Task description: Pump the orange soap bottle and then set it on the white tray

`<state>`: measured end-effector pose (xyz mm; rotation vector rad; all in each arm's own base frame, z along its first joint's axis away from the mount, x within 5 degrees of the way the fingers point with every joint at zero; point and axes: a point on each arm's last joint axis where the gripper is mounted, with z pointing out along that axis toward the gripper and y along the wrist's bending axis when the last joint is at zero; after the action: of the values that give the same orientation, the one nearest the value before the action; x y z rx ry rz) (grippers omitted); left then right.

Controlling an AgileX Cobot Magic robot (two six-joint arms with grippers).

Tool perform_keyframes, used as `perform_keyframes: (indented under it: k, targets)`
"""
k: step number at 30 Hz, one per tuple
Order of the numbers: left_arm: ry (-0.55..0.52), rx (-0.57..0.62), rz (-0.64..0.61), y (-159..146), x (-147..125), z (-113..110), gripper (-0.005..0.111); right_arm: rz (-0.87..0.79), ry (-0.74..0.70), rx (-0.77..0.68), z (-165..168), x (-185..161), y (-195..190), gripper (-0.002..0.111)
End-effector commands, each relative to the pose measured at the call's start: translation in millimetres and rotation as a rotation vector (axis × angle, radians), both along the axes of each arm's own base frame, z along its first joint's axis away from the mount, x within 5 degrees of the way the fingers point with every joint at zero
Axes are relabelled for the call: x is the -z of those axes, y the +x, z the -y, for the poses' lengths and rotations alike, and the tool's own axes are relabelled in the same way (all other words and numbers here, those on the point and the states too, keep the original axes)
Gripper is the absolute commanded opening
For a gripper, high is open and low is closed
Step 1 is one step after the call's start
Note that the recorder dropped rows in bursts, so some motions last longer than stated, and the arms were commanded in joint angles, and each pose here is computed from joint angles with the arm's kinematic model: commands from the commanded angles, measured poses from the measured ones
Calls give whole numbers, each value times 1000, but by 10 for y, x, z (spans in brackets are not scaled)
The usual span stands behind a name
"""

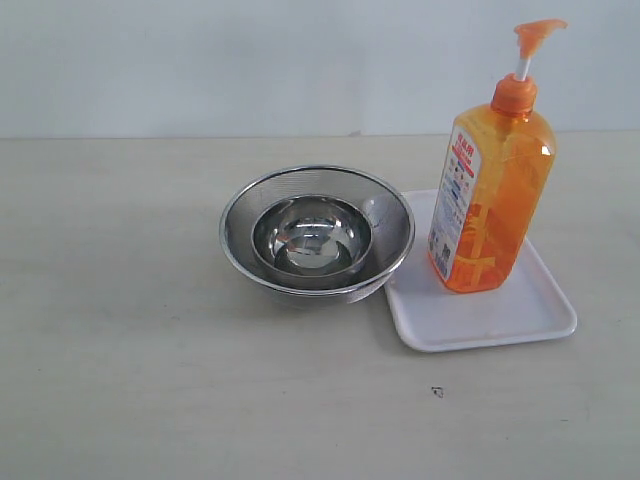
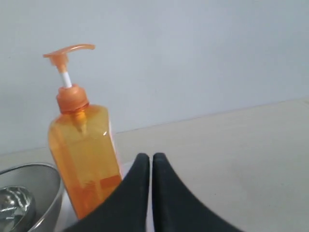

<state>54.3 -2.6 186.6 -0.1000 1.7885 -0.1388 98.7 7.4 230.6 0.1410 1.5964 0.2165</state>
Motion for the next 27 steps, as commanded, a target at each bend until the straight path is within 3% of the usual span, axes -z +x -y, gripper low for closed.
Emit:
perform_keyframes:
  k: [1, 7, 22, 27]
  targets:
    - [10, -1, 2, -1, 9, -2, 5, 44, 19, 49, 96, 141, -183, 0]
    - [10, -1, 2, -1, 9, -2, 5, 202, 53, 40, 108, 93, -434, 0]
    - [10, -1, 2, -1, 9, -2, 5, 213, 75, 54, 116, 53, -442, 0]
    - [10, -1, 2, -1, 9, -2, 5, 145, -116, -43, 20, 124, -436, 0]
